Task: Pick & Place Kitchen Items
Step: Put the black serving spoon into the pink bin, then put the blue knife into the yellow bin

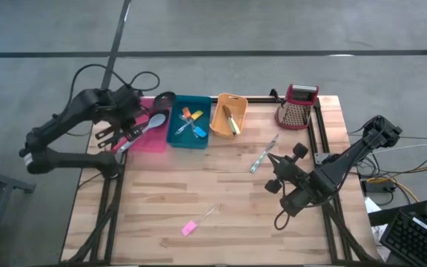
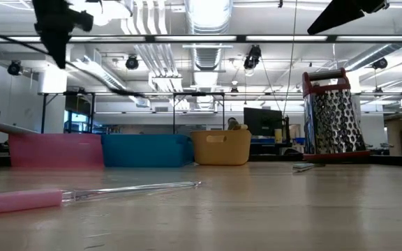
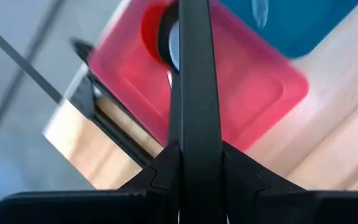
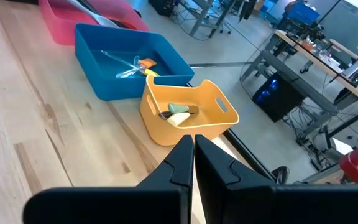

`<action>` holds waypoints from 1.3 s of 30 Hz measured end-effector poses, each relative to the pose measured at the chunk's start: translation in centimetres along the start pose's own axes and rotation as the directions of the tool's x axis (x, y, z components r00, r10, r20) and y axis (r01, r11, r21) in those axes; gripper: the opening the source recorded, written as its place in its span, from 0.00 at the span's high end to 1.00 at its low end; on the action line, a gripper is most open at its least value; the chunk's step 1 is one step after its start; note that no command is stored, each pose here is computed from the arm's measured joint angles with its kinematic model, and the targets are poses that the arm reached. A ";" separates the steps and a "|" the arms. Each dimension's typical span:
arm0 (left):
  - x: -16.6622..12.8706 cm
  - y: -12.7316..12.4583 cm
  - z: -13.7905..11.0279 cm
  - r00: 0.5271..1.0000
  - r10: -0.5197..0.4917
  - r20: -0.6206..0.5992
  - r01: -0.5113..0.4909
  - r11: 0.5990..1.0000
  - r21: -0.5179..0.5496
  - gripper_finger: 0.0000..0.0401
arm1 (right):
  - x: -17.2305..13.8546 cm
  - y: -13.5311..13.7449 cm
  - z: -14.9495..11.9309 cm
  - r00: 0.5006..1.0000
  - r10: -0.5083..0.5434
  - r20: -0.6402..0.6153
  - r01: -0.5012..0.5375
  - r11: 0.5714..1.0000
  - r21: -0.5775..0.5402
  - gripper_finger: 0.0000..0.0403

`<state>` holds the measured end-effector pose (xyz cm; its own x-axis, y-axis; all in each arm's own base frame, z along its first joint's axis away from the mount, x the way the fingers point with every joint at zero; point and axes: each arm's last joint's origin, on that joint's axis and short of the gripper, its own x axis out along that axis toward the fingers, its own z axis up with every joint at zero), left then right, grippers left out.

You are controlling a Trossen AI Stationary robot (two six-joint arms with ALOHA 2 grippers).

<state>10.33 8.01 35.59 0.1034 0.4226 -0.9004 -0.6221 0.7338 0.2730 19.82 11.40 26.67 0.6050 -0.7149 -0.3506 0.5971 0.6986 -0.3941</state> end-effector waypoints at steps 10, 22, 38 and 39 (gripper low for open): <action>5.7 1.8 -1.7 0.980 -0.061 -0.190 0.042 0.994 -0.102 0.79 | 0.0 0.0 0.0 1.000 0.001 0.000 -0.001 1.000 -0.001 0.98; 10.9 2.1 -2.1 0.954 -0.178 -0.243 0.141 0.977 -0.163 0.79 | 0.0 0.0 0.0 1.000 0.001 0.001 -0.001 1.000 -0.007 0.98; 13.6 1.9 -1.8 0.896 -0.185 -0.405 0.125 0.978 -0.169 0.49 | 0.0 0.0 0.0 1.000 0.003 0.002 -0.003 1.000 -0.003 0.98; 13.6 1.9 -1.8 0.896 -0.185 -0.405 0.124 0.977 -0.173 0.44 | 0.0 0.0 0.0 1.000 0.003 0.002 -0.003 1.000 -0.003 0.98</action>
<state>9.14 14.18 23.26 -0.1062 0.0274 -0.9940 -0.7293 0.6773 0.0966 19.85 11.44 26.69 0.6079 -0.7125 -0.3504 0.5935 0.7009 -0.3956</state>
